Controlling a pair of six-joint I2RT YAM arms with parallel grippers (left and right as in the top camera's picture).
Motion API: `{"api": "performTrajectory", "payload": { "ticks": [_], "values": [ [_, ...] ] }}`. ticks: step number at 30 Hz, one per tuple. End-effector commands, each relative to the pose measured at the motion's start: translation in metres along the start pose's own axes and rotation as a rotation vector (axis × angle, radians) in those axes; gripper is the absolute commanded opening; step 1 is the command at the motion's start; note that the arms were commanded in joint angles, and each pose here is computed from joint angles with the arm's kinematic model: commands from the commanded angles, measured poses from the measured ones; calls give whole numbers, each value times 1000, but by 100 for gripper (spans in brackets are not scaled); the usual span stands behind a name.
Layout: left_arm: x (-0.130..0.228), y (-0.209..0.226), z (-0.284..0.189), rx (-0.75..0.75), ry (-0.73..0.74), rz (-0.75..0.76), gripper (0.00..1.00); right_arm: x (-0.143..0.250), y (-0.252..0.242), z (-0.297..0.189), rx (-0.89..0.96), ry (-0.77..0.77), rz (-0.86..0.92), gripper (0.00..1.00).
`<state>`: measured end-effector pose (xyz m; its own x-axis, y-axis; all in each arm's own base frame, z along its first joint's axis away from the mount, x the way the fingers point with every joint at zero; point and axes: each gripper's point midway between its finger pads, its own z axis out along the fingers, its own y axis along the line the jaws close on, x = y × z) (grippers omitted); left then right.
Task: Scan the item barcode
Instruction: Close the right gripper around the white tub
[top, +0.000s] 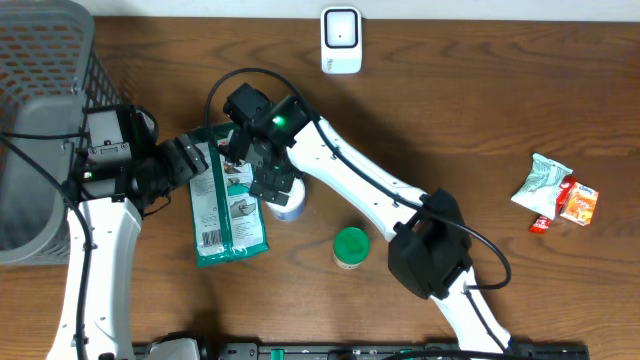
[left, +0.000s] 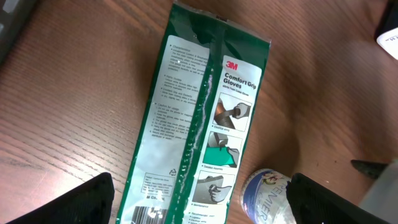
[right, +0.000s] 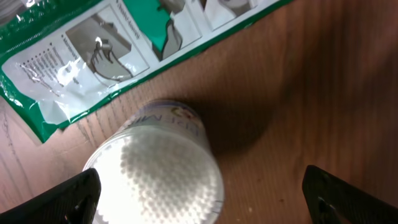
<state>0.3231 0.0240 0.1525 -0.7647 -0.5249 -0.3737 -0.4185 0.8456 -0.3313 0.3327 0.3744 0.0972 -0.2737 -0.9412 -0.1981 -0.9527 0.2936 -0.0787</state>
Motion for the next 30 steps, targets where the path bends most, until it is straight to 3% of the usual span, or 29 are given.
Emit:
{"api": "performTrajectory", "payload": {
  "ticks": [1, 7, 30],
  "values": [
    [-3, -1, -6, 6, -18, 6, 89, 0, 0, 2, -4, 11, -52, 99],
    [-3, -1, -6, 6, -18, 6, 89, 12, 29, 1, -158, 32, -173, 99],
    [-3, -1, -6, 6, -18, 6, 89, 31, 35, 43, -163, 77, -247, 99]
  ]
}}
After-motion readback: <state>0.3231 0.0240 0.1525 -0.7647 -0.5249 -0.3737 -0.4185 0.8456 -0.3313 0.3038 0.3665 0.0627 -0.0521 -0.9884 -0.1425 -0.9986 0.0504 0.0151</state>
